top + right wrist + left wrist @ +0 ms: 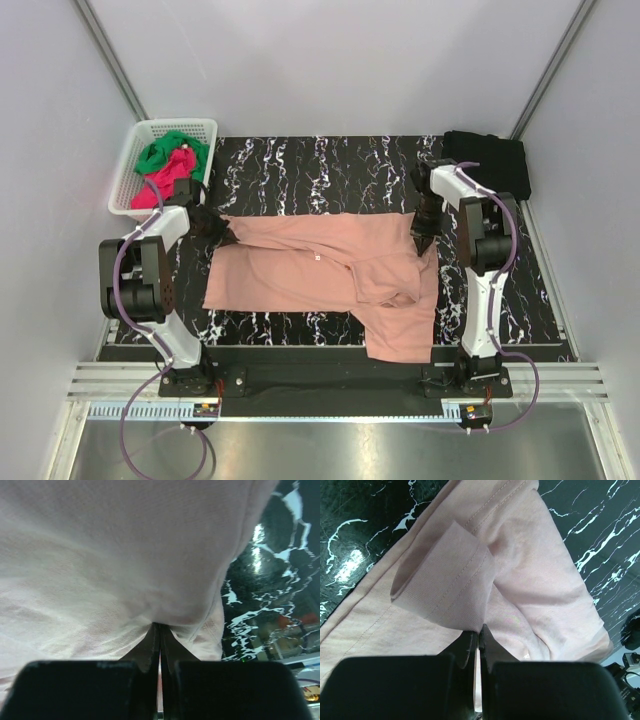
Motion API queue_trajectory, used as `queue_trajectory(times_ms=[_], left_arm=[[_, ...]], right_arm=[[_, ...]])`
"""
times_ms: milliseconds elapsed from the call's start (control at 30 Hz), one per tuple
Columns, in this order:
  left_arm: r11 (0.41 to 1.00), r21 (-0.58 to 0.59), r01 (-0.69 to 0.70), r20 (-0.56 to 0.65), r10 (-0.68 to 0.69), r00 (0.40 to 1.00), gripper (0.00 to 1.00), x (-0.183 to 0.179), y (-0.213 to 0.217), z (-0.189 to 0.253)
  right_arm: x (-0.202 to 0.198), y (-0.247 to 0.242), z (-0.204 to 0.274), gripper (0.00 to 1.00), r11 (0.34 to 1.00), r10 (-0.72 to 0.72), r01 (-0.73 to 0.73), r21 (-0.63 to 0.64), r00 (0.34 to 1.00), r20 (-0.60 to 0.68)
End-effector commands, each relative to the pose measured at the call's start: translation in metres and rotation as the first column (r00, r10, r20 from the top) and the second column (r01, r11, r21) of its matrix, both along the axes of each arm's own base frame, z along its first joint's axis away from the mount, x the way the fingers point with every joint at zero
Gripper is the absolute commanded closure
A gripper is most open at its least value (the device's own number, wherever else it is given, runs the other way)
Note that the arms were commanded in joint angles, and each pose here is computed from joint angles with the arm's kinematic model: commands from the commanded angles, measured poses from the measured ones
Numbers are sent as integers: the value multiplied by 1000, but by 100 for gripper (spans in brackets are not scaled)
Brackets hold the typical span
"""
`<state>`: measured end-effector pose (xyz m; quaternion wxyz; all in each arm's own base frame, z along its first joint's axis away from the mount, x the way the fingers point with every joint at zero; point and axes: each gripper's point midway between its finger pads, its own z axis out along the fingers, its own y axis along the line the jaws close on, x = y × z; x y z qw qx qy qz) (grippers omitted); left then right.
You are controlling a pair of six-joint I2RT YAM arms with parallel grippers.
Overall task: Fold and stack the t-shirts
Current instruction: Fold the tshirt
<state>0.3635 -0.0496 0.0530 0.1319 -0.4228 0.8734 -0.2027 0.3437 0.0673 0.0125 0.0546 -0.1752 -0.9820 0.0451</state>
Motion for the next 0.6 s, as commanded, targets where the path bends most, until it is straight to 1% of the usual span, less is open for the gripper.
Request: queue_trajectory(times_ms=[0,133,233,400,567], left_arm=[[995,-70,77,22,-75,997,100,9,-15,-6],[993,-75,89,30,-87,996,100,10,-17,-4],[993,-76,93,30,-91,995,100,10,-17,-4],[992,-81,94,14,-93,996,100,6,-18,-6],[992,-73,101,-11,-102,995,100,-1,-16,-10]], right_arm=[[7,-19,-6,100,990,-1,1,-141,1000,0],[1,-33,-4,100,972,-37,28,-234,999,-32],[-4,-37,-1,100,964,-53,40,-262,998,-44],[-11,-34,1,100,967,-77,58,-249,995,-67],[-8,-32,-4,100,973,-67,50,-225,996,-67]])
